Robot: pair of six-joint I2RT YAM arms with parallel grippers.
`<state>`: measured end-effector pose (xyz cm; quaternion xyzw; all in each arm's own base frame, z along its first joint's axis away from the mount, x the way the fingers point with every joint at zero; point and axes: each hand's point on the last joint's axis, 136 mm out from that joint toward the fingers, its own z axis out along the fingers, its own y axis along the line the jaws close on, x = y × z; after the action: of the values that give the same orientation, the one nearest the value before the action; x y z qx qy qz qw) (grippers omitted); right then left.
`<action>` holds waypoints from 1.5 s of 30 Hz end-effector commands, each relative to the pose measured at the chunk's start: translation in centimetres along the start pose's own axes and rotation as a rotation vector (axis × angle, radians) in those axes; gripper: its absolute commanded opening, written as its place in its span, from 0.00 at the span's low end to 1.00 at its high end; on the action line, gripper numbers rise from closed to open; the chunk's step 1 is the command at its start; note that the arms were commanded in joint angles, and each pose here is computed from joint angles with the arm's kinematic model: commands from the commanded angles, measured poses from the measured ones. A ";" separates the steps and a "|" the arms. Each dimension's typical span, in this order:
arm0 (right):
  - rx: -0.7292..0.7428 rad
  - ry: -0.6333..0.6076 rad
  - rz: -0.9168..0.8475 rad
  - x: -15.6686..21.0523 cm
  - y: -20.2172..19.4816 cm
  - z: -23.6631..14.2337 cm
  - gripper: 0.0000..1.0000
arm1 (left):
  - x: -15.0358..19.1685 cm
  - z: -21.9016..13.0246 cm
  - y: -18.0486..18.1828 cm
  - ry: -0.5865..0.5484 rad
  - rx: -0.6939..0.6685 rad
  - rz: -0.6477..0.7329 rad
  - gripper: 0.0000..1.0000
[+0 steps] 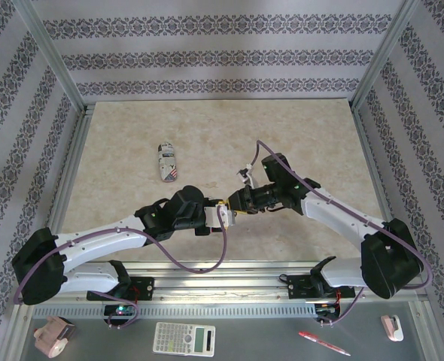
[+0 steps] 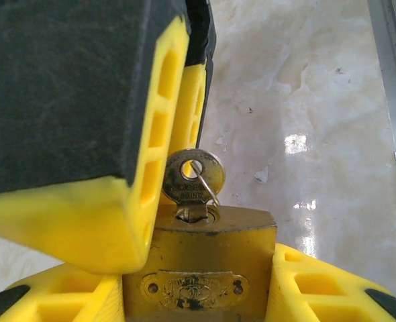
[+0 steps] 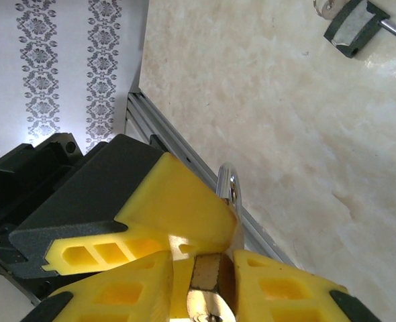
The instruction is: Unlock with the key
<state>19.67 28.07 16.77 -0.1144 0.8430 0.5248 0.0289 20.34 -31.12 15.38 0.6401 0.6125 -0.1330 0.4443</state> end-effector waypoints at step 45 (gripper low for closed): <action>0.040 -0.154 -0.160 -2.2 4.5 -7.8 0.00 | -3.4 -8.3 8.5 -0.483 -0.252 -0.870 0.93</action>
<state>22.15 23.18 22.52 -0.1103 0.8538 0.4923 0.1285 23.90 -25.55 26.14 0.3135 0.6744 -0.2817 0.6063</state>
